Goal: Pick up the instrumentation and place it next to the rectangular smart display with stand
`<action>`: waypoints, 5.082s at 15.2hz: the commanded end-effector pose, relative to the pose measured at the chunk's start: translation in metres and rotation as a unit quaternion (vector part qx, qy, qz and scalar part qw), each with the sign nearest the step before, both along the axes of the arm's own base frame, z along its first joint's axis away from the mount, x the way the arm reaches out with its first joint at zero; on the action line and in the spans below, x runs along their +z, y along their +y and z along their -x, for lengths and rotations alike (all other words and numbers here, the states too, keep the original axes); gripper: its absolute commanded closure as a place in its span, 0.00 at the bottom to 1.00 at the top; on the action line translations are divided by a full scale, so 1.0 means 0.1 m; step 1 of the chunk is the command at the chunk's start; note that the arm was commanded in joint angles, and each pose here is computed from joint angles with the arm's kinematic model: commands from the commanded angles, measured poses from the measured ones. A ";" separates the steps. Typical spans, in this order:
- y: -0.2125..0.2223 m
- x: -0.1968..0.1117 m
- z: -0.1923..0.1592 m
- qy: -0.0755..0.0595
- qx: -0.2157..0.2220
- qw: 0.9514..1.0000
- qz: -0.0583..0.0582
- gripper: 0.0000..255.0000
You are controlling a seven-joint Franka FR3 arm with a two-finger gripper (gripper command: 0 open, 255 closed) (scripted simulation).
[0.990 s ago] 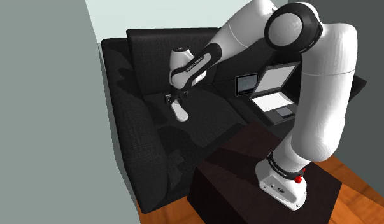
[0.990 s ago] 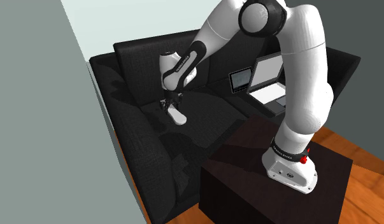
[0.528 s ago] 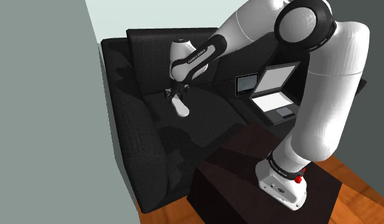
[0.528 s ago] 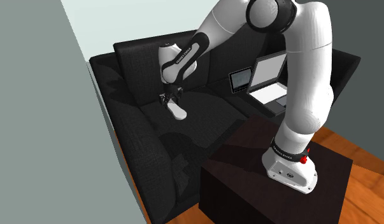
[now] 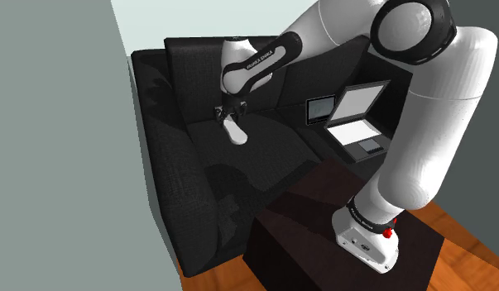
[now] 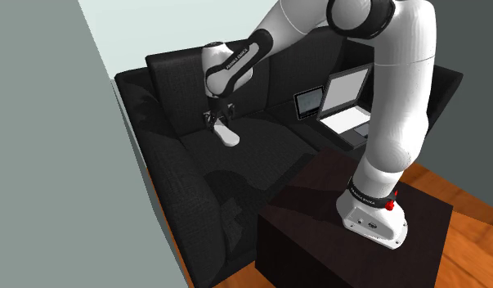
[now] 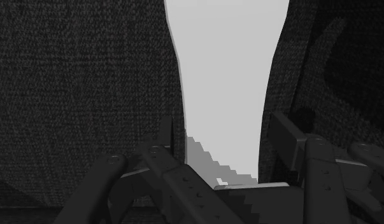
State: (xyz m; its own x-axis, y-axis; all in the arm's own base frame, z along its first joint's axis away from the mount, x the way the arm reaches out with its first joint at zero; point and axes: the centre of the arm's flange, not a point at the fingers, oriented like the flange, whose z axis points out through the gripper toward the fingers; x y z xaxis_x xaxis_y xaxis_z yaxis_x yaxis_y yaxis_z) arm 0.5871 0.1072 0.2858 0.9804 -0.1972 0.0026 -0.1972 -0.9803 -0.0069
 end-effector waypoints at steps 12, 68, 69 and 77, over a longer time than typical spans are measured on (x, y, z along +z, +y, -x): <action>0.01 0.69 0.00 0.000 0.000 1.000 0.000 1.00; -3.74 -0.51 1.44 0.000 0.000 1.000 0.000 1.00; -3.74 -0.57 1.44 0.000 0.000 1.000 0.000 1.00; -3.74 -0.99 1.44 0.000 0.000 1.000 0.000 1.00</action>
